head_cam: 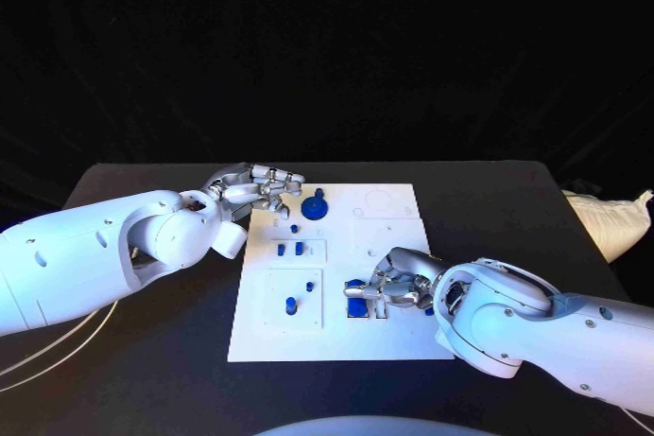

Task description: Assemble the parts on the task board

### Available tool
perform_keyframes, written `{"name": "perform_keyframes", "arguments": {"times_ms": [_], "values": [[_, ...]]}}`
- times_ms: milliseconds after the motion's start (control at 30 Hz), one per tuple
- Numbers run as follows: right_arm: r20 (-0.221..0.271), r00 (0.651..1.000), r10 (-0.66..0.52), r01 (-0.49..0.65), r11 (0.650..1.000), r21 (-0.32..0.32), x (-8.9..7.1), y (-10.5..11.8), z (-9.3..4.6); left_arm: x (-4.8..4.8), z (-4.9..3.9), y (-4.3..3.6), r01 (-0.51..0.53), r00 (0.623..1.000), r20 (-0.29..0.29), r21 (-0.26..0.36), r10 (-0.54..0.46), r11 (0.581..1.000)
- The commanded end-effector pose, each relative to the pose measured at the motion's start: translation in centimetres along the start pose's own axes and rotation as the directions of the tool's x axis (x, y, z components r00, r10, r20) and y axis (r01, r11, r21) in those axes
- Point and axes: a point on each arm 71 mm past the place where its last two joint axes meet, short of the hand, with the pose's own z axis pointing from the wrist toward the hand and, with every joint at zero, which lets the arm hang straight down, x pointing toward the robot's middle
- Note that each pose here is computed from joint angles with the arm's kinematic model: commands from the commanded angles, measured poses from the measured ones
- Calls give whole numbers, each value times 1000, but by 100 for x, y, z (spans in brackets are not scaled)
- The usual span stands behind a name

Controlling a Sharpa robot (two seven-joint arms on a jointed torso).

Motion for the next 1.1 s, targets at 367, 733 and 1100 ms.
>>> {"name": "perform_keyframes", "arguments": {"times_ms": [367,733,1100], "values": [[13,995,-102,103,989,-104,5,75,-49,25,0,-5,2,1000,-20,5,-2,1000],[7,990,-141,141,984,-112,15,67,-47,14,2,-3,1,1000,-18,4,-1,1000],[-19,988,-156,154,985,-83,67,12,2,10,-2,-3,1,1000,-17,4,-1,1000]]}}
